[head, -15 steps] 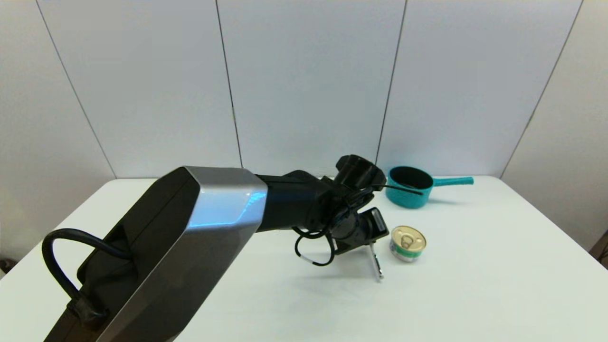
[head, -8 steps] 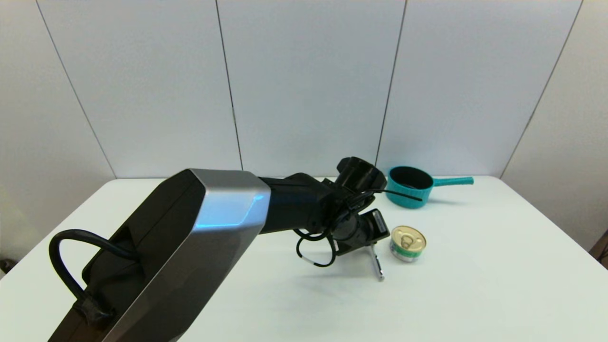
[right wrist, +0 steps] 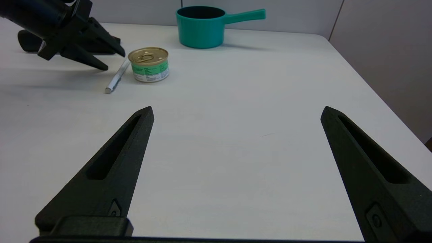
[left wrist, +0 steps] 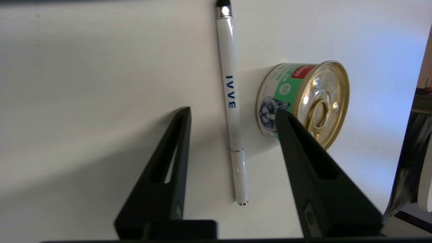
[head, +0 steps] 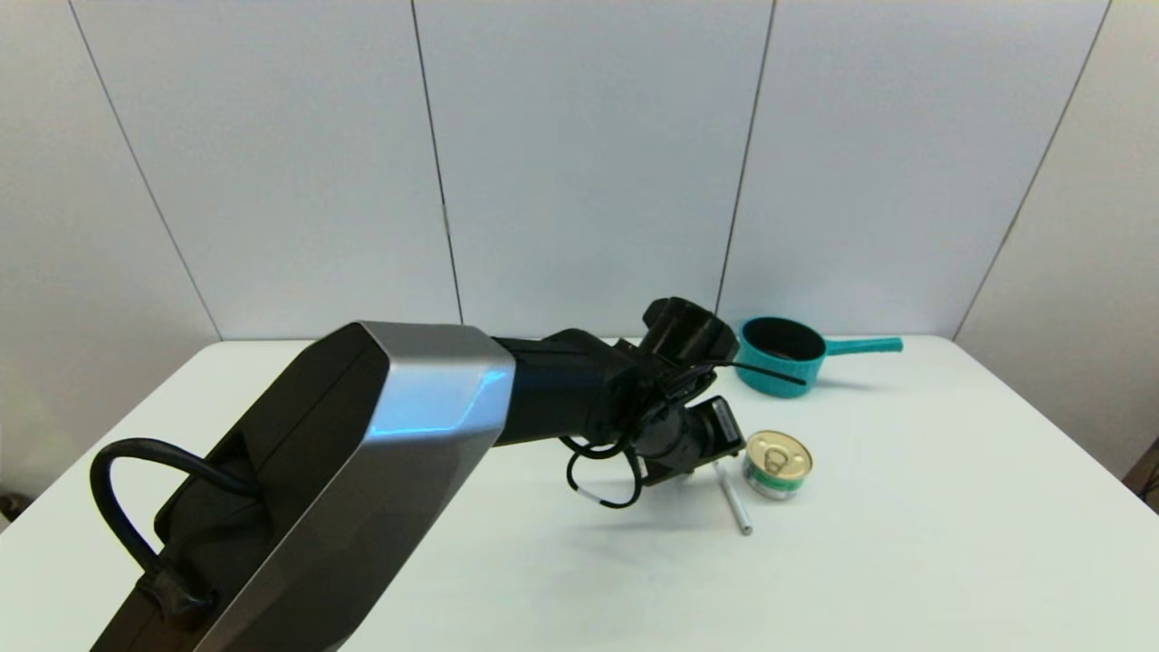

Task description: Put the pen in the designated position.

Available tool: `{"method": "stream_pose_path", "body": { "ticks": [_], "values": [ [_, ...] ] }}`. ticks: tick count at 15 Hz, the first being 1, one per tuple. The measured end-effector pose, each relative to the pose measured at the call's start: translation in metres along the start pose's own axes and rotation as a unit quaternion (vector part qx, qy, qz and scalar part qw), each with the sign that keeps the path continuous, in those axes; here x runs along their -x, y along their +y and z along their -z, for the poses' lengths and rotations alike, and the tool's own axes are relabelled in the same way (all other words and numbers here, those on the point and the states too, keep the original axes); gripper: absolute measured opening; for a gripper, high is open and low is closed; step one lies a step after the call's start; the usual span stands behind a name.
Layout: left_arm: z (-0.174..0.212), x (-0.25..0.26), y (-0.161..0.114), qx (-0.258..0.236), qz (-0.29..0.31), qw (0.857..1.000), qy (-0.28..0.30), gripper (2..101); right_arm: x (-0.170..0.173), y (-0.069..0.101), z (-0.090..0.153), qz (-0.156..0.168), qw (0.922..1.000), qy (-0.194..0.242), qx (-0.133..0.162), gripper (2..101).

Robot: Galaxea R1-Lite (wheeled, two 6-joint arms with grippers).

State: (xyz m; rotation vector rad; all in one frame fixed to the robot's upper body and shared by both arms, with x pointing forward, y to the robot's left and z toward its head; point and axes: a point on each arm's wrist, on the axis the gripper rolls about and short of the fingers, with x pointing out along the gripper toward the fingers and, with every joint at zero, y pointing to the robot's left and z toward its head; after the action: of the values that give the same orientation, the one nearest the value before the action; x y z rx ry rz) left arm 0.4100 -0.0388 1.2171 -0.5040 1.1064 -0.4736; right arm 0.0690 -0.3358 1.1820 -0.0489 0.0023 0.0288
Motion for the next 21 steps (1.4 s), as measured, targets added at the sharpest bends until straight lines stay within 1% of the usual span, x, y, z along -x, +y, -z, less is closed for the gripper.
{"method": "stream_pose_path", "body": {
  "ticks": [4, 7, 10, 13, 15, 17, 19, 20, 21],
  "values": [
    [-0.001, 0.009, -0.001, -0.002, -0.007, 1.0, 0.004, 69.7, 0.0, 0.0, 0.0, 0.0, 1.0, 0.0, 0.0, 98.0],
    [-0.007, 0.037, -0.002, 0.0, -0.033, 0.999, 0.003, 78.6, 0.0, 0.0, 0.0, 0.0, 1.0, 0.0, 0.0, 98.0],
    [-0.023, 0.089, -0.008, -0.021, -0.025, 0.999, -0.028, 84.5, 0.0, 0.0, 0.0, 0.0, 1.0, 0.0, 0.0, 98.0],
    [-0.036, 0.165, -0.008, -0.081, -0.004, 0.994, -0.076, 88.6, 0.0, 0.0, 0.0, 0.0, 1.0, 0.0, 0.0, 98.0],
    [-0.037, 0.223, 0.003, -0.149, -0.004, 0.982, -0.112, 90.7, 0.0, 0.0, 0.0, 0.0, 1.0, 0.0, 0.0, 98.0],
    [-0.029, 0.28, 0.023, -0.219, -0.018, 0.964, -0.148, 92.3, 0.0, 0.0, 0.0, 0.0, 1.0, 0.0, 0.0, 98.0],
    [-0.011, 0.33, 0.047, -0.281, -0.04, 0.941, -0.184, 93.6, 0.0, 0.0, 0.0, 0.0, 1.0, 0.0, 0.0, 98.0],
    [0.002, 0.354, 0.061, -0.309, -0.055, 0.927, -0.207, 94.1, 0.0, 0.0, 0.0, 0.0, 1.0, 0.0, 0.0, 98.0],
    [0.015, 0.372, 0.075, -0.327, -0.07, 0.915, -0.227, 94.5, 0.0, 0.0, 0.0, 0.0, 1.0, 0.0, 0.0, 98.0]
  ]
}}
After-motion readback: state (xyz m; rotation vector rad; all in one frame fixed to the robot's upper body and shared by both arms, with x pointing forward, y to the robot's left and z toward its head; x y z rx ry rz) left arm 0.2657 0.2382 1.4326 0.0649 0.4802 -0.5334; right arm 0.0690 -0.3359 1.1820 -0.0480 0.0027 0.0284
